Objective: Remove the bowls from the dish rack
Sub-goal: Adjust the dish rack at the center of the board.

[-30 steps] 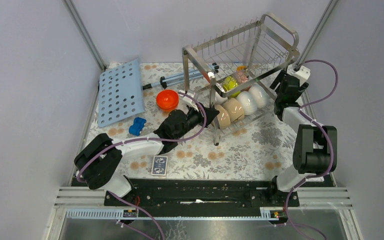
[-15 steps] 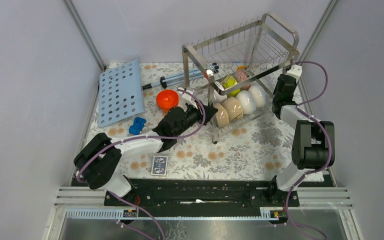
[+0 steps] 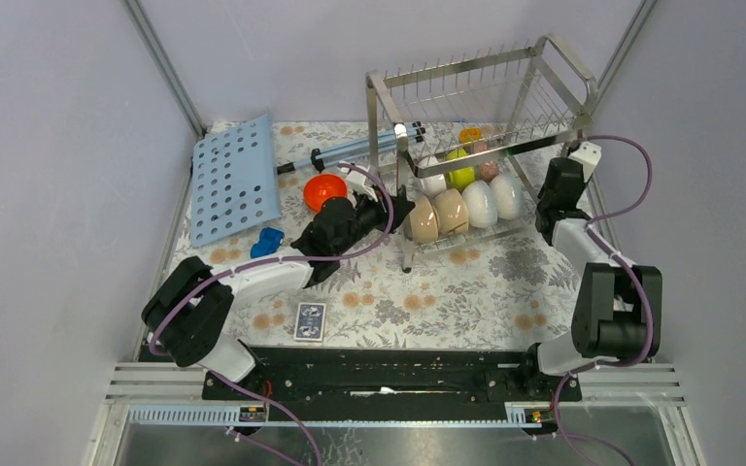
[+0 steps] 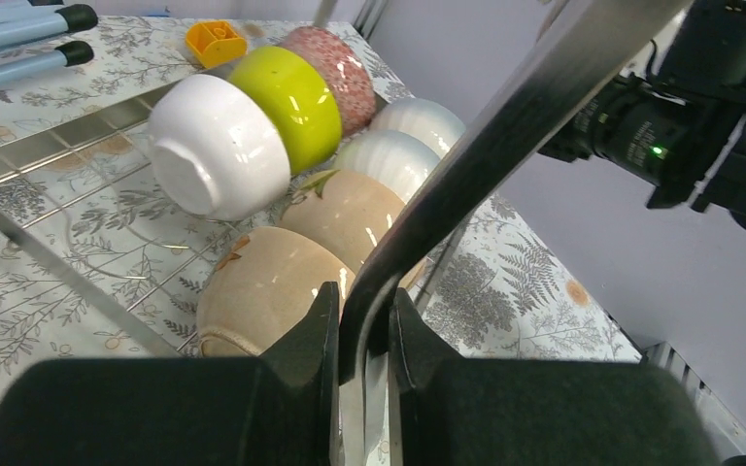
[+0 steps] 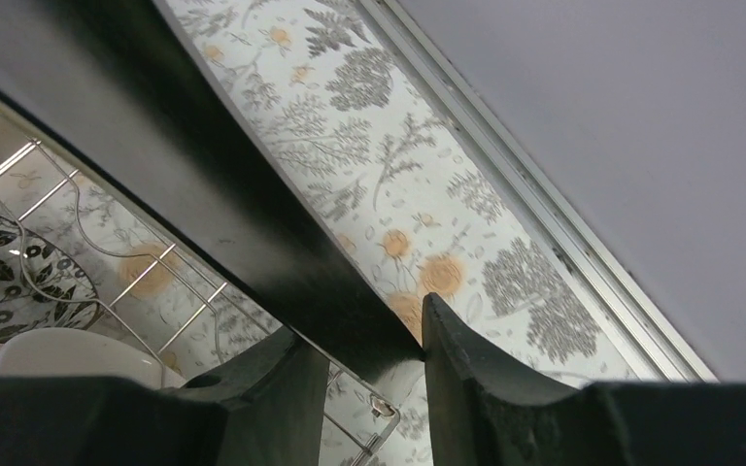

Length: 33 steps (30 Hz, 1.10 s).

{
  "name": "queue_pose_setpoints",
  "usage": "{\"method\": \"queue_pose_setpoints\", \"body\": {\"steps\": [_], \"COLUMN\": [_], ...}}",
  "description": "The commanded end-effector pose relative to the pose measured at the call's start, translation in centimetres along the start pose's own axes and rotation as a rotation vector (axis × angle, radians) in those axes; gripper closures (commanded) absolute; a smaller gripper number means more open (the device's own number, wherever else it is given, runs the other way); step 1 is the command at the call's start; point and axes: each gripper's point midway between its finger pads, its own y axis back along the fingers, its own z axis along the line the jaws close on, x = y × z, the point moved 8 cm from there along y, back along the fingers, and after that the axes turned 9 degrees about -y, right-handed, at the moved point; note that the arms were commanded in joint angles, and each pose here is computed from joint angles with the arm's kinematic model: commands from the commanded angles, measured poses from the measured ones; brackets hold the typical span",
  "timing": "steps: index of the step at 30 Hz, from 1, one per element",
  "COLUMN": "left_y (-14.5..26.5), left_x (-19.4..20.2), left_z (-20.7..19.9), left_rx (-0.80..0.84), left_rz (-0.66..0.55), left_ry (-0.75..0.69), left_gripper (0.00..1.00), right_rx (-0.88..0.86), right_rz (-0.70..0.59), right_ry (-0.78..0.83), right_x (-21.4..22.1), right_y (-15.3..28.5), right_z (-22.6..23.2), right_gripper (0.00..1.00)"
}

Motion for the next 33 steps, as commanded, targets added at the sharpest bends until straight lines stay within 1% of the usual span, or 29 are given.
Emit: {"method": "queue_pose_setpoints", "body": {"steps": [1,8,15,18,27,33], "left_y": [-0.4,-0.3,-1.0,-1.3,-1.6,-2.1], "left_x": [0.7,0.5,0.4,0.3,0.6,0.7], "left_z": [4.5,6.9,8.7,9.1,10.3,10.9], "left_rx": [-0.268,-0.319,-0.334,-0.329,-0.35,-0.358], "left_rz": [0.043,0.064,0.112,0.128,0.148,0.157], "left_ry": [-0.024,-0.041,-0.076,-0.091,-0.094,-0.095], "left_gripper": [1.0,1.0,1.0,1.0,1.0,1.0], "right_rx": [0.036,0.034,0.008,-0.005,-0.048,-0.084], "right_rz": [-0.055,0.037,0.105,0.127,0.161,0.177], "right_ry": [-0.226,-0.279,-0.261,-0.278,-0.315,-0.312], "right_x": [-2.4,-1.3,0.2,0.7,2.0,2.4], "right_y": [3.2,6.0,9.5,10.7,12.9,13.6], "right_z": [-0.6,-1.1,-1.8,-2.2,-3.2,-3.4], "right_gripper": [1.0,1.0,0.99,0.99,0.98,0.93]}}
